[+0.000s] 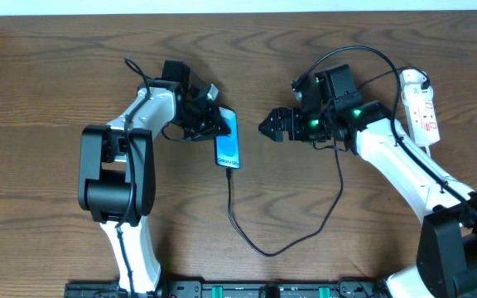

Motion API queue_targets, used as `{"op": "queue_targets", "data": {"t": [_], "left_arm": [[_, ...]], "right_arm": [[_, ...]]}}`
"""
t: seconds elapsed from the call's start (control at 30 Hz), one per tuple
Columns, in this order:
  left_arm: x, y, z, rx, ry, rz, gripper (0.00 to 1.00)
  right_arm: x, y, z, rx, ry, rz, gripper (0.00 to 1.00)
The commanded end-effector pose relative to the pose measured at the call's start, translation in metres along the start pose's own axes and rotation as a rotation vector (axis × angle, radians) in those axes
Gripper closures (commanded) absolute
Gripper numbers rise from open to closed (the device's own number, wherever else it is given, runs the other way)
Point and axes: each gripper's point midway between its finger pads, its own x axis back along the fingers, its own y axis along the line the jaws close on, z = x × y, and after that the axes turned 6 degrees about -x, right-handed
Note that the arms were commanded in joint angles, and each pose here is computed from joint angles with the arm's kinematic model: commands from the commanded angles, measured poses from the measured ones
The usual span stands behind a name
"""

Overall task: Plug charger to phone and switch on socket
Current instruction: 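Lower the phone with the left gripper and lay it on the table, then open the left gripper and release the phone flat on the table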

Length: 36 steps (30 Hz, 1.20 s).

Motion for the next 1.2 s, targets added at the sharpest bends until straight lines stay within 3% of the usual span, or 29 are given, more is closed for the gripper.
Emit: {"op": "queue_targets", "data": {"t": [0.0, 0.27, 0.77, 1.17], "left_arm": [[-0.002, 0.005, 0.001, 0.015, 0.009, -0.021, 0.79], [-0.002, 0.006, 0.003, 0.021, 0.017, -0.027, 0.78], [0.004, 0.047, 0.005, 0.032, 0.014, -0.264, 0.66], [0.012, 0.069, 0.009, 0.039, 0.021, -0.403, 0.66]], "right_arm": [[0.001, 0.003, -0.002, 0.019, -0.004, -0.003, 0.01], [0.001, 0.004, -0.003, 0.019, -0.005, -0.003, 0.01], [0.001, 0.003, -0.002, 0.019, -0.004, -0.003, 0.01], [0.001, 0.003, -0.002, 0.019, -0.004, -0.003, 0.01]]}}
